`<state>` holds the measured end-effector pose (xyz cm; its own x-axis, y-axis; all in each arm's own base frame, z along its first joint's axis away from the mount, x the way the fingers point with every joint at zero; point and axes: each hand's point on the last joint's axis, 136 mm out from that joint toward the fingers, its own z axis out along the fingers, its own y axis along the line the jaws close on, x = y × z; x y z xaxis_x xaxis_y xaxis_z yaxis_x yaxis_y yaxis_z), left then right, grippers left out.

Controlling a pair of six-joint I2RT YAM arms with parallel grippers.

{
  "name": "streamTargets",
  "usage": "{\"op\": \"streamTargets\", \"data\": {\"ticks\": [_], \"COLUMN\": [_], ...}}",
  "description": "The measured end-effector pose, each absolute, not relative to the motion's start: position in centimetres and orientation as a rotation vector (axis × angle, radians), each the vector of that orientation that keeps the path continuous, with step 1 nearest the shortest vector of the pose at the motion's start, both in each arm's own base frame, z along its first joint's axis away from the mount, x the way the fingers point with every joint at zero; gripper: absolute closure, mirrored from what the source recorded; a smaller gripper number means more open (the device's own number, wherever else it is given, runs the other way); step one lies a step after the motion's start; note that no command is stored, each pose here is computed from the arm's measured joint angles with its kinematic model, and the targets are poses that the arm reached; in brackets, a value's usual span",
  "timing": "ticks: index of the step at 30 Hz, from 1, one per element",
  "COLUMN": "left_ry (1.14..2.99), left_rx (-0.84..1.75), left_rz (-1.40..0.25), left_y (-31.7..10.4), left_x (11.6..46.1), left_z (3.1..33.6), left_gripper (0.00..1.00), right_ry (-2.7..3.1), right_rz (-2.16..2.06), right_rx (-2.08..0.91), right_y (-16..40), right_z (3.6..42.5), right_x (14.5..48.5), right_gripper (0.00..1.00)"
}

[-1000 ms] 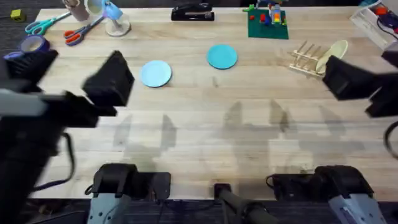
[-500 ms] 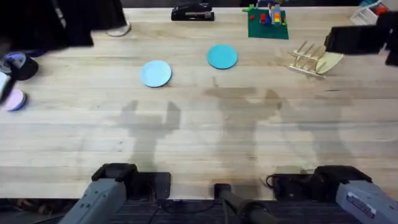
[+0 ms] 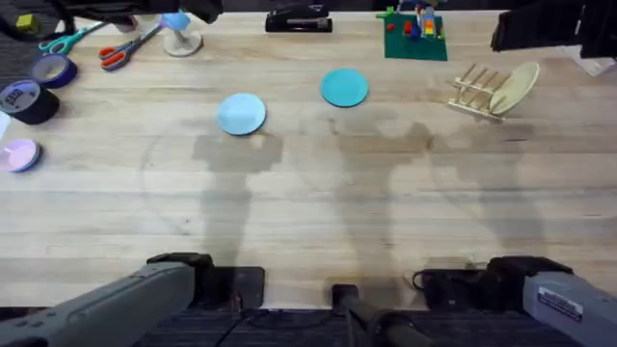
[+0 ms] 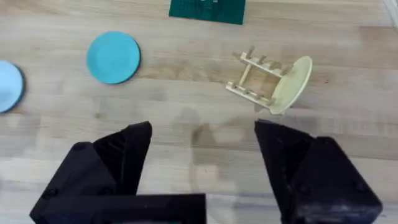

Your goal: Pick up the plates from the table one by one and place each into a slot on the dish rack.

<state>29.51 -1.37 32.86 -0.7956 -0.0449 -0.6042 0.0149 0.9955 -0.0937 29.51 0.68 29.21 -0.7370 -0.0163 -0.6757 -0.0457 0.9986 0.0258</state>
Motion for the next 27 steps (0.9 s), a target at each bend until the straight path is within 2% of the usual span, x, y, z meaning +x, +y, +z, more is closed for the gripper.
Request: {"op": "streamTargets", "data": {"ticks": [9, 15, 17, 24, 27], "left_ry": [2.515, 2.517, 2.517, 2.500, 2.498], "left_rx": [-0.024, -0.026, -0.020, -0.012, -0.007], "left_rz": [-0.124, -0.136, -0.151, -0.181, -0.260], "left_y": [-1.4, -1.5, -1.7, -2.1, -3.1], "left_x": [29.8, 29.8, 29.7, 30.0, 29.9], "left_z": [32.2, 32.2, 32.2, 32.5, 32.6], "left_gripper": [0.013, 0.910, 0.954, 0.961, 0.961], "right_ry": [2.399, 2.399, 2.399, 2.399, 2.399], "right_rz": [0.052, 0.052, 0.052, 0.052, 0.052], "right_rx": [-0.043, -0.043, -0.043, -0.043, -0.043], "right_y": [0.7, 0.7, 0.7, 0.7, 0.7], "right_z": [29.2, 29.2, 29.2, 29.2, 29.2], "right_x": [29.5, 29.5, 29.5, 29.5, 29.5], "right_gripper": [0.007, 0.008, 0.007, 0.008, 0.008]}}
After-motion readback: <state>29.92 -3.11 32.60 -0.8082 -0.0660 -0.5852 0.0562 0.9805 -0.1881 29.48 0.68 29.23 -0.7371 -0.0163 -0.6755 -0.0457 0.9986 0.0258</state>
